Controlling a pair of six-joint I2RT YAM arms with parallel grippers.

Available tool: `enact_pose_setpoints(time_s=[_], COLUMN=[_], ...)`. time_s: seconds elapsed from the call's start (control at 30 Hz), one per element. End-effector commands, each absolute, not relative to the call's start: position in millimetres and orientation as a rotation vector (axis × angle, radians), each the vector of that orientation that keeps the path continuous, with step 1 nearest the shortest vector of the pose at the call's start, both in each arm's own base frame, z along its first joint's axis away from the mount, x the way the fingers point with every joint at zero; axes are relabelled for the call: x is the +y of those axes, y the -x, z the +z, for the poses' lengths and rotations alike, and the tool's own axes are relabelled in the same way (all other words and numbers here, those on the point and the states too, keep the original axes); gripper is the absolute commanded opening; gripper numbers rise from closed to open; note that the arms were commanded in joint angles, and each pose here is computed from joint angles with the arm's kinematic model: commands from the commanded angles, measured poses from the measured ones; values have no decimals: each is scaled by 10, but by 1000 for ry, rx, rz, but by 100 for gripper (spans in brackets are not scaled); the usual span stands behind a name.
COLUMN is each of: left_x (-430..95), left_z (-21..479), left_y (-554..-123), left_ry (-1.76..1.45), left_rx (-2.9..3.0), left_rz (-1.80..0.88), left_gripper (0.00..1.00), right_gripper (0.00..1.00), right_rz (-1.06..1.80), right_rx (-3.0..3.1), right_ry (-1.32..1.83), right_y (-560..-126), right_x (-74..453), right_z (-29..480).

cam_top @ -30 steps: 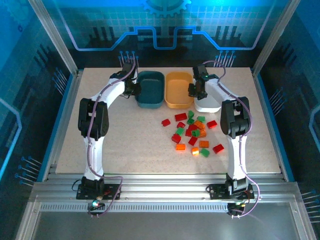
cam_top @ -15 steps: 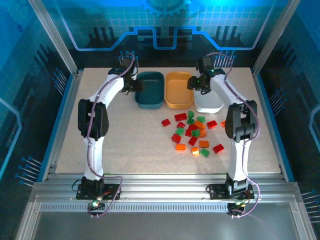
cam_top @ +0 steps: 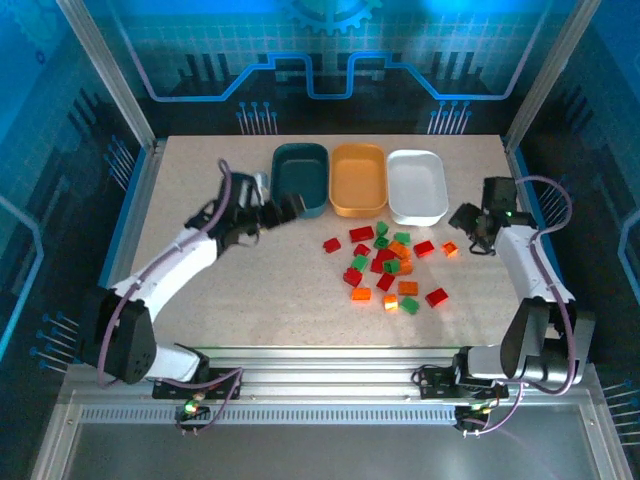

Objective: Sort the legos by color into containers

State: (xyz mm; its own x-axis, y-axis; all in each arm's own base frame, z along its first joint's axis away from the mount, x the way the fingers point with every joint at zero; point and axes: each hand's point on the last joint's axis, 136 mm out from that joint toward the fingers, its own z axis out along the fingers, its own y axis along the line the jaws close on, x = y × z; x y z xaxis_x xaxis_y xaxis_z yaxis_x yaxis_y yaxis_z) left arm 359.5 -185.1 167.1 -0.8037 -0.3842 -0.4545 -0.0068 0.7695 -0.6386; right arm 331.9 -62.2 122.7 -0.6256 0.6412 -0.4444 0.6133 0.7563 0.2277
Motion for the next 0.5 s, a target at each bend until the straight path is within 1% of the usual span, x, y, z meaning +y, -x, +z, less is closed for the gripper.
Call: enact_pose_setpoints(time_s=[0.0,0.1,0.2,0.47], left_x=[-2179,-2268,-2346,-2346], left_z=[1398,1151,1031,1003], left_y=[-3275,-3024,-2872,-2825], left_ry=[323,328,304,251], left_rx=[2403,2447,2491,2519], left_rz=[-1062,-1095,-1112,-1063], left_gripper=[99,99,99,99], right_gripper=[81,79,77,72], right_rz=[175,210,259,239], right_rx=[2456,2510,2540,2607], right_ry=[-986,-991,-996,-1018], right_y=[-3372,-3435,-3546,-3687], right_x=[-609,-586,-534,-468], right_z=[1052,858,699,486])
